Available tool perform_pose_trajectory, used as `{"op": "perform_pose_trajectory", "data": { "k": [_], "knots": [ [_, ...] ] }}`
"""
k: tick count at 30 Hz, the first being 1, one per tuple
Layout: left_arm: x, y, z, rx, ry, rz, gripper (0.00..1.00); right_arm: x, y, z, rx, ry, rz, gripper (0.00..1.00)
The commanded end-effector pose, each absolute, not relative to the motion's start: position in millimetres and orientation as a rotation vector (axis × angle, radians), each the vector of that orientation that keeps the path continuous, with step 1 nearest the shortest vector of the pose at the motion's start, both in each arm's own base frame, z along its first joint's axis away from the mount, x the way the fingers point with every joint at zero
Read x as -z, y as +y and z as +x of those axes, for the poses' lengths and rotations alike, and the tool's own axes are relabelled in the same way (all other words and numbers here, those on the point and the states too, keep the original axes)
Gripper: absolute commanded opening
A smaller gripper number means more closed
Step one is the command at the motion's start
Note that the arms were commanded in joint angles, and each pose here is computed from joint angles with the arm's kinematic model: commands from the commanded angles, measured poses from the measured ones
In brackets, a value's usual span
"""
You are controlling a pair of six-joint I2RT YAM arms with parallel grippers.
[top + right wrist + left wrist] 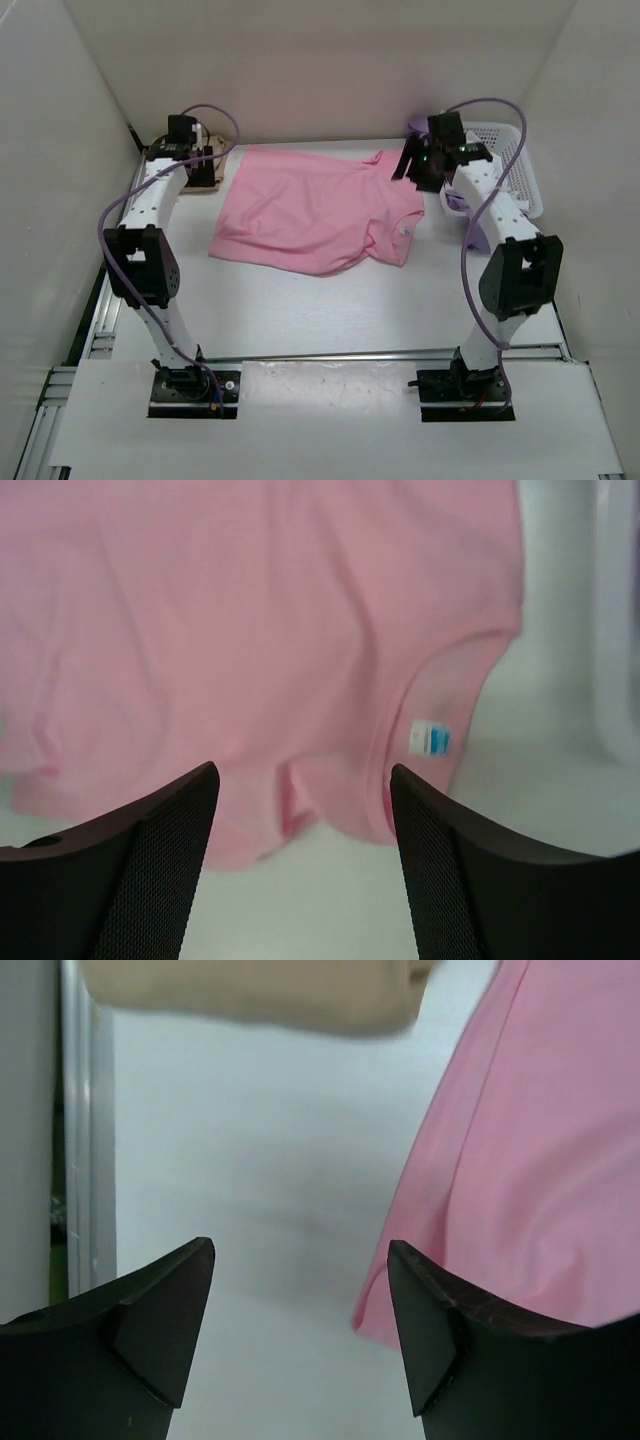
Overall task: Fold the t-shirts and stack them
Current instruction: Flatten out the tshirt
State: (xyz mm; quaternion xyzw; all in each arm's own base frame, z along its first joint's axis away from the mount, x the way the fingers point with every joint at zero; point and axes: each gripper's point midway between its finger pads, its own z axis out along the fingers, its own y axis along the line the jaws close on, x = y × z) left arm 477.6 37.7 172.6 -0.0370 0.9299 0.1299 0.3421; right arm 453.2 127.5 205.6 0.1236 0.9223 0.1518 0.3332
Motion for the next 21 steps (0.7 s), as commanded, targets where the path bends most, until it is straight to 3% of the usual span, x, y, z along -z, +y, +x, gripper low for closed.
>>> {"op": "perform_pose_trajectory", "data": {
  "k": [1,9,18,21],
  "knots": [
    [-113.4,28.3,416.8,-0.102,2.742,-0.073,0.79,-153.7,136.2,387.6,-0.398,2.642,0.27,0.73],
    [-63.6,40.9,381.6,-0.02,2.847,-0.153,0.82,-76.4,137.7,296.5,-0.353,2.859,0.263,0.82],
    [-41.5,19.7,389.6,0.193,2.889,-0.143,0.83,-33.7,142.5,314.9,-0.364,2.817,0.27,0.82],
    [-32.7,17.9,387.9,0.21,2.911,-0.146,0.83,-23.3,145.3,322.5,-0.362,2.826,0.285,0.74]
  ]
}}
